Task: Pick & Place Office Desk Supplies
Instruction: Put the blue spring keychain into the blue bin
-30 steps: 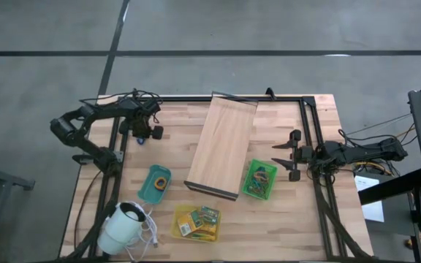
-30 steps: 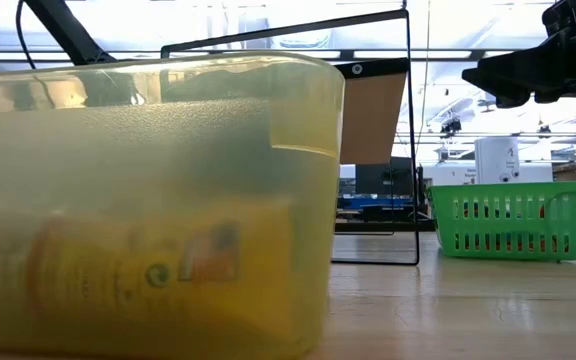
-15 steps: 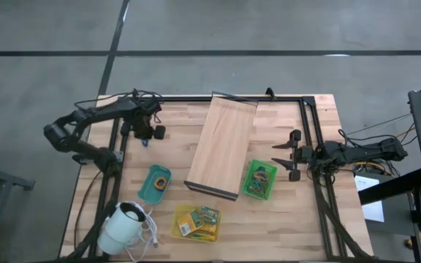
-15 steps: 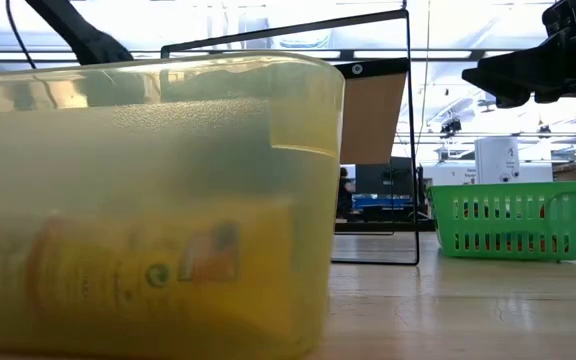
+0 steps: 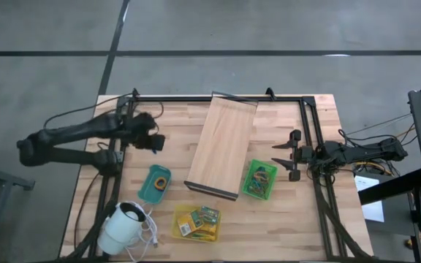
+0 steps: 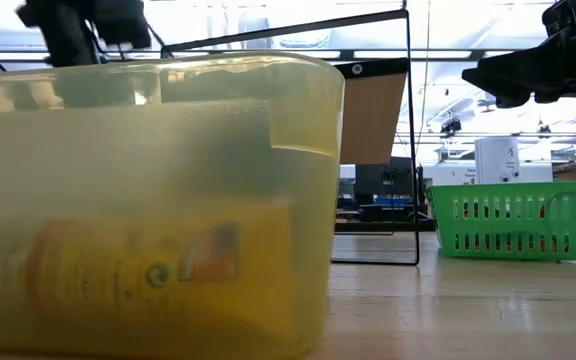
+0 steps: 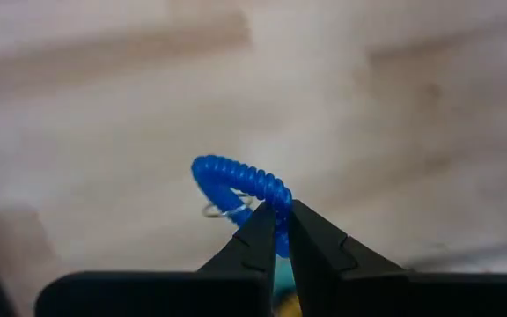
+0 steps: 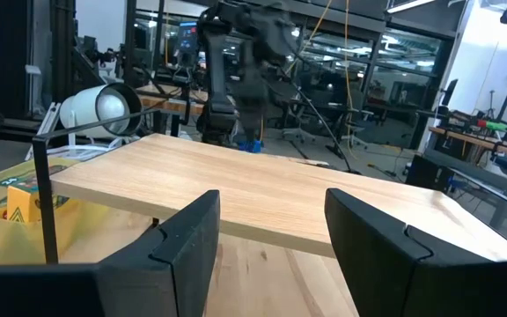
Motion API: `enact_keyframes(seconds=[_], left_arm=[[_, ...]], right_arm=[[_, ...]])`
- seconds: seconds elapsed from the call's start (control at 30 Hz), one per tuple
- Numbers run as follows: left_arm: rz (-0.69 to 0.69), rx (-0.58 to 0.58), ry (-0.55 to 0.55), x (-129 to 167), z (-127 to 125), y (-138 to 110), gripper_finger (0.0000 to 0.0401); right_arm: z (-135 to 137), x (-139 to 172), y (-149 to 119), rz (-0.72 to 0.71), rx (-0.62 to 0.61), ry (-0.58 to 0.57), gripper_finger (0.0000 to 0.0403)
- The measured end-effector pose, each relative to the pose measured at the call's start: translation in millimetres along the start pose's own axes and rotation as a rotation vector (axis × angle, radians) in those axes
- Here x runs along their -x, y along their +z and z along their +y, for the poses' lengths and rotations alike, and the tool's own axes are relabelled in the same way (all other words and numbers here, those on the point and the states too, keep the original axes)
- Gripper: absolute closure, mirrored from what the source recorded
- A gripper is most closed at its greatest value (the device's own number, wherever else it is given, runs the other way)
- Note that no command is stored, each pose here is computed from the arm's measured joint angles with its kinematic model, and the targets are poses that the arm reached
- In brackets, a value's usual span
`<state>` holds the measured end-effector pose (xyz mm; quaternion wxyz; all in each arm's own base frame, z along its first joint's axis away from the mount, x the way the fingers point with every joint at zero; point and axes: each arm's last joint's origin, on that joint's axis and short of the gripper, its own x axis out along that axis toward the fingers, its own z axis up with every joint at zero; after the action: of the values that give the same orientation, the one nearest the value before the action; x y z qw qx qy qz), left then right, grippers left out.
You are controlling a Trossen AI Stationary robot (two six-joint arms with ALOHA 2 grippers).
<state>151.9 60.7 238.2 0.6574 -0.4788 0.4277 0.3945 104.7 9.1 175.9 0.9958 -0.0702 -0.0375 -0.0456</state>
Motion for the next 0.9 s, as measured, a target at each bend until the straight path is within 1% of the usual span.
enact_keyframes(seconds=[0.17,0.27,0.37,0.47,0.6,0.73,0.9], left_arm=[[0.068,0.041,-0.100,13.7,-11.5,-36.8,0.0373],[0.131,0.093,-0.114,16.4,-18.0,-59.0,0.0373],[0.197,0.149,-0.102,16.5,-24.3,-81.9,0.0373],[0.243,0.205,-0.071,13.9,-29.9,-102.5,0.0373],[0.260,0.266,0.014,3.1,-35.4,-121.8,0.0373],[0.266,0.265,0.093,-11.1,-41.1,-128.5,0.0373],[0.254,0.246,0.154,-23.9,-45.2,-130.9,0.0373]], right_arm=[[0.0,0.0,0.0,0.000,0.000,0.000,0.0197],[0.0,0.0,0.0,0.000,0.000,0.000,0.0197],[0.0,0.0,0.0,0.000,0.000,0.000,0.0197],[0.0,0.0,0.0,0.000,0.000,0.000,0.0197],[0.0,0.0,0.0,0.000,0.000,0.000,0.0197],[0.0,0.0,-0.1,0.001,0.000,0.000,0.0197],[0.0,0.0,0.0,0.000,0.000,0.000,0.0197]])
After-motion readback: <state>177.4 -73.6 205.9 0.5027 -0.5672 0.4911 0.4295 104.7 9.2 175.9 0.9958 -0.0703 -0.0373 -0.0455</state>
